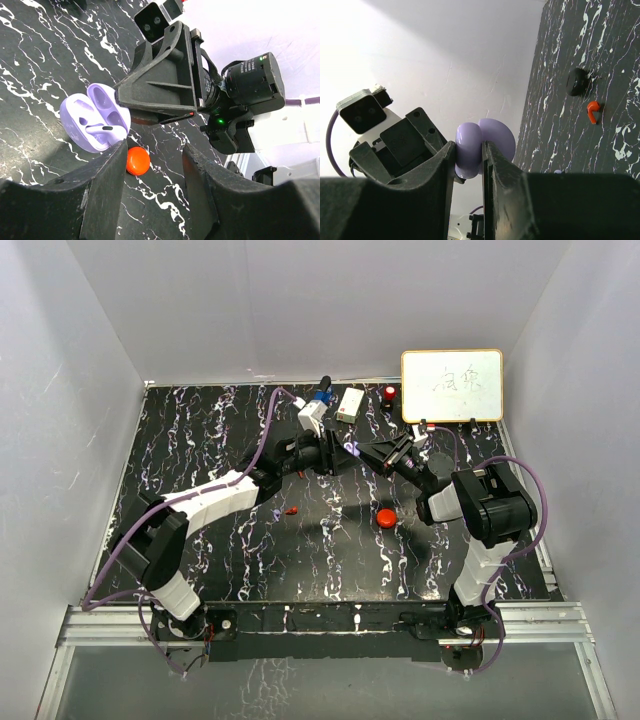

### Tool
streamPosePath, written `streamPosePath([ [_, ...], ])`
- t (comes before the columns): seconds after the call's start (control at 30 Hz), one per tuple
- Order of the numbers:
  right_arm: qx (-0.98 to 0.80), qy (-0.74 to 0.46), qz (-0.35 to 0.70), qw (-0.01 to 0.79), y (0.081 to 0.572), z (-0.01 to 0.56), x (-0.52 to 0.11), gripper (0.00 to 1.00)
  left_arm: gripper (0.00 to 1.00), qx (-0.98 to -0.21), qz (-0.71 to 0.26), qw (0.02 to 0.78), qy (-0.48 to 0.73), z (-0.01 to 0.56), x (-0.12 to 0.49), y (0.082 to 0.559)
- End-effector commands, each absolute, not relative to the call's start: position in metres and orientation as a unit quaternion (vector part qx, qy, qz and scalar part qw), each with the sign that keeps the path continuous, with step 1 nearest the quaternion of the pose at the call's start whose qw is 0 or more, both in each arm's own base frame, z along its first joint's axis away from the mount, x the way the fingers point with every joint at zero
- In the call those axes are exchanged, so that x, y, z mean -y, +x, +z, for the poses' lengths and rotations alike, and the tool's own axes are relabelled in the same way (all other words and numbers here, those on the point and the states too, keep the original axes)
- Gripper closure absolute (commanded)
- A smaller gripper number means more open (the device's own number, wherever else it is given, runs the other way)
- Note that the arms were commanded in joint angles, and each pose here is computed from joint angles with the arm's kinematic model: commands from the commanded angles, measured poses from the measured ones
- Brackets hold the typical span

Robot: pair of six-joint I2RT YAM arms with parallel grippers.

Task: Insert the wireless bluetooth earbuds into the charging case
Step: Place the earbud in the charging case.

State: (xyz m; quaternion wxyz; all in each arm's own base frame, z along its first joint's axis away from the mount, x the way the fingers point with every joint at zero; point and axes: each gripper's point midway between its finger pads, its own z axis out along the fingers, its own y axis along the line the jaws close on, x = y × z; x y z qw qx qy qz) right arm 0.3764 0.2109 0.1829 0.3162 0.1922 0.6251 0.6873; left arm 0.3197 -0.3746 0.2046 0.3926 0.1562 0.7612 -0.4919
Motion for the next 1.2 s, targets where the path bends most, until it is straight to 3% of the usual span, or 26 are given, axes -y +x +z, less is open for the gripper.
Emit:
streamPosePath([
  [0.0,-0.598,0.163,0.7,0.353,0.38,0.213,-0.209,1.0,0.54,-0.732,-0.5,0.436,0.155,0.247,0.369,0.318],
  [0.23,-0.605,0.164,0.693,0.357,0.381,0.214,-0.208,1.0,0.53,-0.733,-0.47,0.469,0.148,0.265,0.354,0.321],
  [0.7,-0.61,0.165,0.689,0.355,0.382,0.217,-0.209,1.0,0.53,-0.767,-0.37,0.494,0.176,0.241,0.329,0.332],
  [1.17,-0.639,0.177,0.664,0.347,0.39,0.215,-0.21,1.0,0.52,-0.779,-0.349,0.486,0.19,0.234,0.336,0.343],
])
